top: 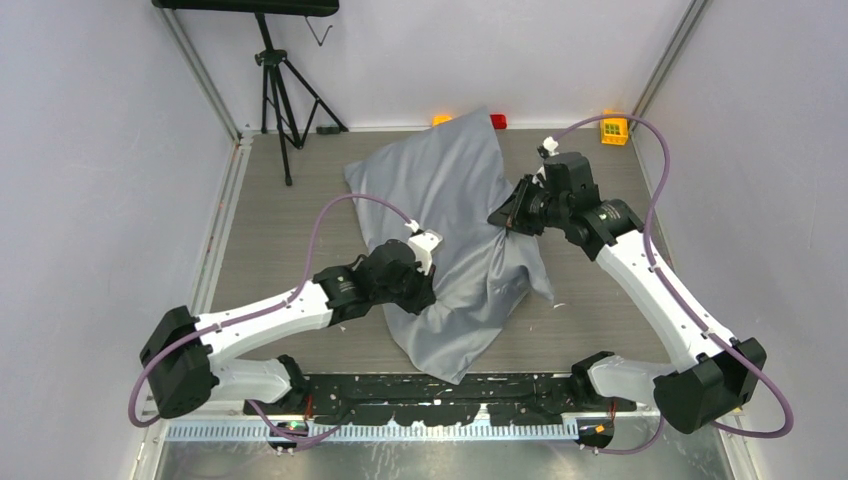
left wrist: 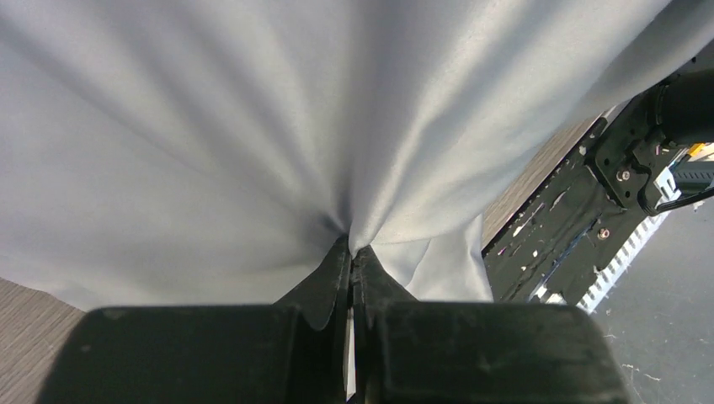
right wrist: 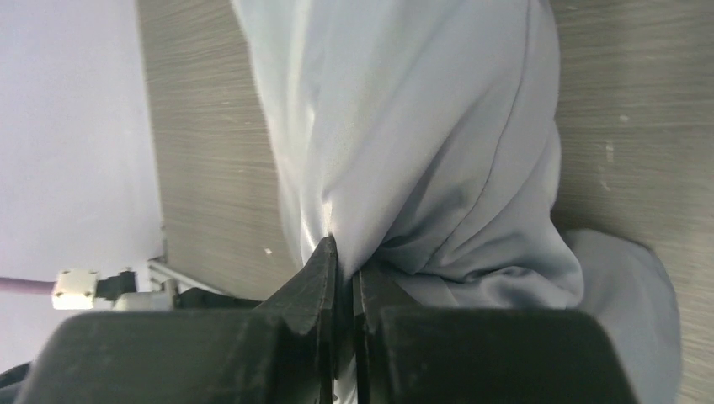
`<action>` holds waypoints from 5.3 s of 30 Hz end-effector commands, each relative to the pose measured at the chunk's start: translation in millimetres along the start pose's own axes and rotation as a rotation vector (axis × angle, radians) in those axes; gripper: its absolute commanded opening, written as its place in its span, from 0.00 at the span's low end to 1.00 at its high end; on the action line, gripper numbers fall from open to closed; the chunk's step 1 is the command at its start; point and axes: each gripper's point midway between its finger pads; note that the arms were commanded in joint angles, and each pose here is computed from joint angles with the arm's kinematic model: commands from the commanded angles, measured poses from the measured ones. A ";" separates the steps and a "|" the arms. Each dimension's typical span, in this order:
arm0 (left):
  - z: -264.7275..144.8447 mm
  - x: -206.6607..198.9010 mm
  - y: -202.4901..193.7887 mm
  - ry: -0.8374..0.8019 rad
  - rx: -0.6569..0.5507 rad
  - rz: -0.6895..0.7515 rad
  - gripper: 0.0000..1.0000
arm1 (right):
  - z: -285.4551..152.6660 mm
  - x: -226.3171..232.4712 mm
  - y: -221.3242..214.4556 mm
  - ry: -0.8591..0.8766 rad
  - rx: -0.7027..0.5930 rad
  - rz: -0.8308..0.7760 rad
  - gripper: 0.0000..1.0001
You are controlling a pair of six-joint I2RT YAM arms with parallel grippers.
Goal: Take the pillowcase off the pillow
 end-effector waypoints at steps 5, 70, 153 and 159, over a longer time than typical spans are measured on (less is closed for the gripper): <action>-7.9 -4.7 35.4 -0.056 -0.094 -0.090 0.00 | -12.7 -34.4 7.7 -0.164 -0.074 -0.067 0.34; -78.0 50.9 155.5 0.033 -0.104 -0.300 0.03 | 67.2 6.4 -164.2 -0.249 0.076 -0.556 0.71; -33.6 25.0 58.7 0.314 -0.086 0.126 0.00 | -7.3 -71.7 -31.5 -0.366 -0.176 -0.167 0.00; -48.5 53.3 102.5 0.267 -0.166 -0.109 0.00 | 14.3 -63.0 31.0 -0.438 -0.208 -0.196 0.00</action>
Point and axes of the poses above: each gripper's point midway between its finger pads, its own z axis out along the fingers, its own x axis along the line the jaws close on, y = z × x, and after that the axes turned 10 degrees about -z, right-handed
